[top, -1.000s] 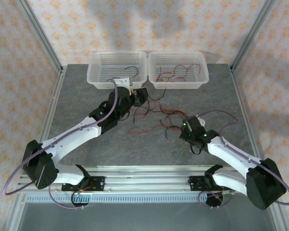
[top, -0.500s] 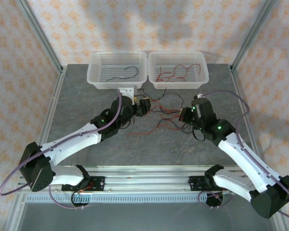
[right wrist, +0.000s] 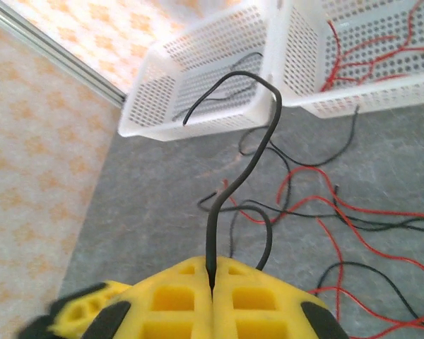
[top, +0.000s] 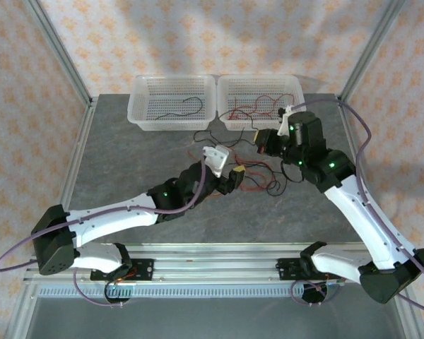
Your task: Untangle the cables
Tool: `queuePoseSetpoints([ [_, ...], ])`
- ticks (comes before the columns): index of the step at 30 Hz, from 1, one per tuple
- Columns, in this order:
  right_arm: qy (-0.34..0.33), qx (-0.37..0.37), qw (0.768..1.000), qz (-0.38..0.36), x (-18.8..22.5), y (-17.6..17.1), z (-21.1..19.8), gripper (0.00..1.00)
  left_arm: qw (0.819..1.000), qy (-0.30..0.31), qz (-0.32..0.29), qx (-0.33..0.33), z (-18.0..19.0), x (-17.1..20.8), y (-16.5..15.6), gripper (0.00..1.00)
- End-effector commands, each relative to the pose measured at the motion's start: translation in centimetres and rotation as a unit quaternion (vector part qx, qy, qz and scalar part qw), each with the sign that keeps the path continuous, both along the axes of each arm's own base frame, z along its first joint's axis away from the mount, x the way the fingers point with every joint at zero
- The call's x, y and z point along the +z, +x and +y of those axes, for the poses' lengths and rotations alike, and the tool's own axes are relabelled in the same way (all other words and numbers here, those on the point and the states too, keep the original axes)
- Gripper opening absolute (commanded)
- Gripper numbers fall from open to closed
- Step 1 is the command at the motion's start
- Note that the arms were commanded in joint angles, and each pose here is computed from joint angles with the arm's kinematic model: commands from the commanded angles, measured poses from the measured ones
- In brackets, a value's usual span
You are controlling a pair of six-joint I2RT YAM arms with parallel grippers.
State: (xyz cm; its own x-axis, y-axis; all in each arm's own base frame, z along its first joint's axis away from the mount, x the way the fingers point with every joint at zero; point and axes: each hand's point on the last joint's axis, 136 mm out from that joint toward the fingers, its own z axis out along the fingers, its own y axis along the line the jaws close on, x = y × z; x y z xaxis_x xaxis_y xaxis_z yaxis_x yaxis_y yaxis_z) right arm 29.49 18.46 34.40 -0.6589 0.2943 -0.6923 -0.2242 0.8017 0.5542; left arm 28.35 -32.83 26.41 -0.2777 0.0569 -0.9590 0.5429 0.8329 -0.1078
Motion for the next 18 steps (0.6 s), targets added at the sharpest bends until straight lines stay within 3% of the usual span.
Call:
queuePoseSetpoints([
  [1,0.031,0.024,0.999,-0.026,3.4,-0.4,0.7,0.00,0.997,0.031,-0.047,0.045,0.4,0.1,1.2,0.73],
  [8,0.049,0.034,0.997,-0.051,6.4,0.1,1.4,0.00,0.985,0.039,-0.054,0.161,3.5,-0.4,3.1,0.74],
  [18,0.014,0.011,0.995,-0.096,8.2,3.2,1.5,0.00,0.981,0.027,-0.030,0.189,6.6,-0.8,1.8,0.74],
])
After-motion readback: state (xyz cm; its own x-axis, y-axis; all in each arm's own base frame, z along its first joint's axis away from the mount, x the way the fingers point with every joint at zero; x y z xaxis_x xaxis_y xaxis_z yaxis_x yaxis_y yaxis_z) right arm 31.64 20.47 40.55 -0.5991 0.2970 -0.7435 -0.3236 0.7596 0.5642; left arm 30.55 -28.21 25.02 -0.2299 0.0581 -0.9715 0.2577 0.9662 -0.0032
